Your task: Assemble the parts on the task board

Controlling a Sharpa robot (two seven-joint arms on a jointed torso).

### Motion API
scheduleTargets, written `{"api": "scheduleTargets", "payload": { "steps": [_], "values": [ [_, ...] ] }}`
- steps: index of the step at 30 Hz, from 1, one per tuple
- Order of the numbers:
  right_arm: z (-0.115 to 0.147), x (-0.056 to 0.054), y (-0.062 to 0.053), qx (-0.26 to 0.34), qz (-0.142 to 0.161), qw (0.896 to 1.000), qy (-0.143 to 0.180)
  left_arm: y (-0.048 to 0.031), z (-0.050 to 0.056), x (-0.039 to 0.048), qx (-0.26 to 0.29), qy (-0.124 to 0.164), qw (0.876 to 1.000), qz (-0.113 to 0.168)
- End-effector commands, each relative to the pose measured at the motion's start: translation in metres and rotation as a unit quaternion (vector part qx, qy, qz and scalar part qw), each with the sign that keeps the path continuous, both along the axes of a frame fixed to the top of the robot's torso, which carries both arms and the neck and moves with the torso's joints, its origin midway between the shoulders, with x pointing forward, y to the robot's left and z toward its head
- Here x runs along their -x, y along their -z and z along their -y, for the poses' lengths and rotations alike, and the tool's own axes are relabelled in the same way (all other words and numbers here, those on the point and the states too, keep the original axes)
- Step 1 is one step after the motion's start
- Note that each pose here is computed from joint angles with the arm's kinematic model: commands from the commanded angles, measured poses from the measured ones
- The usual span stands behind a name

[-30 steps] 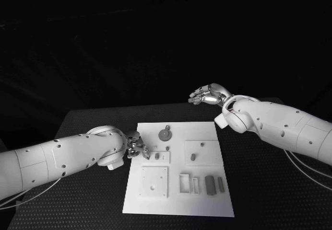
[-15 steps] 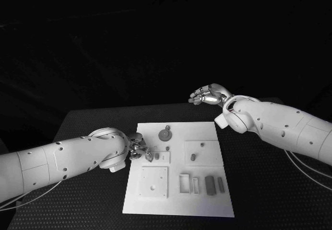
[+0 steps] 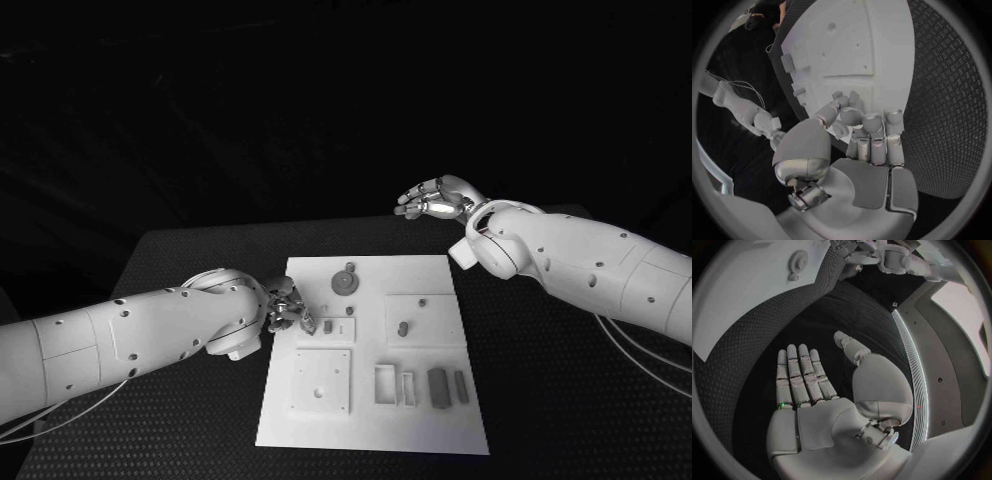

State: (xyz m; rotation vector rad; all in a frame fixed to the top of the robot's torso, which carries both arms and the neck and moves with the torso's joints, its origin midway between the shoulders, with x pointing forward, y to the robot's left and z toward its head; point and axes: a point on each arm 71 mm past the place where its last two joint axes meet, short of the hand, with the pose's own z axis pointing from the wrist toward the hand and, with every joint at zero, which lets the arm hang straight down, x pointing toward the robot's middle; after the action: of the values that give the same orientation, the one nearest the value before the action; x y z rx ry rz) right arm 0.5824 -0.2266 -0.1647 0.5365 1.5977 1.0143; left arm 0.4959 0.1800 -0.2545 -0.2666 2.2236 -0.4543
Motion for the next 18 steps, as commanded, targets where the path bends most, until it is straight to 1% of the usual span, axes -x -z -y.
{"api": "scheduleTargets", "payload": {
  "steps": [1, 2, 3, 5, 10, 12, 18],
  "values": [
    [0.0, 0.0, 0.0, -0.001, 0.002, 1.0, -0.003, -0.0037, -0.006, -0.0018, 0.03, -0.046, 0.998, 0.025],
    [0.0, 0.0, 0.0, -0.001, 0.002, 1.0, -0.003, -0.004, -0.007, -0.0017, 0.034, -0.052, 0.998, 0.027],
    [0.001, 0.001, 0.0, -0.001, 0.002, 1.0, -0.001, -0.0038, -0.01, -0.0009, 0.044, -0.065, 0.997, 0.025],
    [0.002, 0.0, 0.0, -0.001, 0.002, 1.0, -0.001, -0.0024, -0.013, 0.0017, 0.053, -0.076, 0.995, 0.022],
    [0.004, 0.001, 0.0, 0.0, 0.002, 1.0, 0.001, 0.0002, -0.015, 0.0069, 0.061, -0.084, 0.995, 0.017],
    [0.005, 0.001, 0.0, 0.0, 0.002, 1.0, 0.001, 0.0013, -0.015, 0.009, 0.064, -0.085, 0.994, 0.011],
    [0.005, 0.001, 0.0, 0.0, 0.002, 1.0, 0.002, 0.002, -0.017, 0.0124, 0.07, -0.095, 0.993, 0.017]
  ]
}}
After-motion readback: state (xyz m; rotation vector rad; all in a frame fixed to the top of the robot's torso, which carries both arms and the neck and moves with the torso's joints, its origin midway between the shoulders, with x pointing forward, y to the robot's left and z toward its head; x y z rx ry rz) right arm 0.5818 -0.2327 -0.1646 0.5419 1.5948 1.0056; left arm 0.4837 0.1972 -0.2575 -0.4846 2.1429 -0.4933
